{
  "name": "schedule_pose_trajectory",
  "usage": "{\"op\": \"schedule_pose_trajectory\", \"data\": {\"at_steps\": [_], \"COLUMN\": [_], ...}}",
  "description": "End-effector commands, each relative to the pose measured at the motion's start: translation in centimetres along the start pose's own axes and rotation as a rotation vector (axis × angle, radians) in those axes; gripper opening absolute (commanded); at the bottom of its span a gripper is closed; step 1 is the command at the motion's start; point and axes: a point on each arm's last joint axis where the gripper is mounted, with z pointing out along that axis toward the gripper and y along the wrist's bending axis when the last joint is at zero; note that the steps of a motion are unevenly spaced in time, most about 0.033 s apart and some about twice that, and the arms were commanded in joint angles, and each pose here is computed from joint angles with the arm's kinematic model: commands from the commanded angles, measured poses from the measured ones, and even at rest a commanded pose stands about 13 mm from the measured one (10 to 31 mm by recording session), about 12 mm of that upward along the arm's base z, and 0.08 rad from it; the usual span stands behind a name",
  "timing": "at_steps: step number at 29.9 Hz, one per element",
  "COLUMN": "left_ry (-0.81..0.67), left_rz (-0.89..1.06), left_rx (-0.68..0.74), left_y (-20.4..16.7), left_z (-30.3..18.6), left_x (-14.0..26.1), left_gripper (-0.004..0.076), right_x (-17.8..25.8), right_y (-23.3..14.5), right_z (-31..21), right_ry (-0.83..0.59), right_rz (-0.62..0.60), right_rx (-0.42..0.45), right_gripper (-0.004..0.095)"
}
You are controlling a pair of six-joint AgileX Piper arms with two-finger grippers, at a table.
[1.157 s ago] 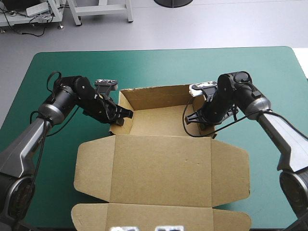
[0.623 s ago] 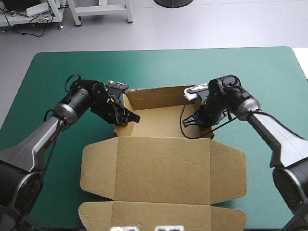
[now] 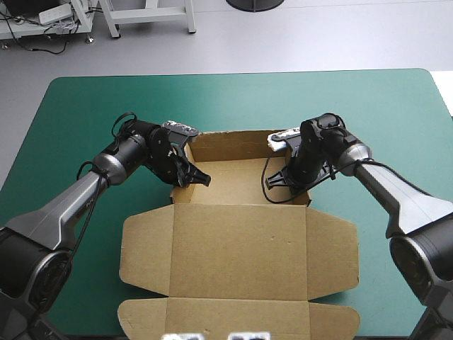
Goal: Fold the box
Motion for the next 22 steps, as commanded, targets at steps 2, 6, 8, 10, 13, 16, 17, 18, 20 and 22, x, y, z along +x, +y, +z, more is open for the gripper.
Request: {"op": "schedule_pose_trajectory", "data": {"at_steps": [2,6,8,10,13,16,17,18,20,22], "left_ry": [-0.058,-0.052,-0.052,-0.050,-0.031,-0.001,0.007,0.011,0.013,0.015], "left_rz": [0.030,0.030,0.030,0.030,0.030,0.047,0.053,0.053,0.053,0.053], "left_rx": [0.024,0.024,0.024,0.024,0.023,0.023,0.023,0.023,0.023,0.023], "left_y": [-1.20,-1.19,-1.19,-1.19,-1.19,-1.18,-1.18,-1.18,-1.18,-1.18], "left_z": [-0.25,-0.26,-0.26,-0.26,-0.25,-0.25,-0.25,-0.25,-0.25,-0.25], "left_x": [-0.79,-0.74,-0.74,-0.71,-0.55,-0.27,-0.20,-0.16,-0.14,-0.12], "left_gripper": [-0.0006,-0.0006,-0.0006,-0.0005,-0.0001,0.0067,0.0096,0.0137,0.0210,0.0281], "right_x": [-0.27,-0.30,-0.30,-0.30,-0.32,-0.18,-0.14,-0.11,-0.10,-0.10], "right_y": [1.23,1.23,1.23,1.23,1.21,1.19,1.18,1.18,1.17,1.17], "right_z": [-2.62,-2.62,-2.62,-2.62,-2.55,-2.39,-2.28,-2.22,-2.19,-2.19], "right_ry": [-0.099,-0.102,-0.102,-0.102,-0.101,-0.078,-0.070,-0.064,-0.061,-0.061], "right_rz": [-0.099,-0.099,-0.101,-0.101,-0.105,-0.117,-0.120,-0.124,-0.124,-0.124], "right_rx": [-0.052,-0.052,-0.052,-0.052,-0.050,-0.048,-0.048,-0.049,-0.049,-0.049], "right_gripper": [-0.0024,-0.0024,-0.0024,-0.0023,-0.0010,0.0120,0.0180,0.0246,0.0428,0.0577]}}
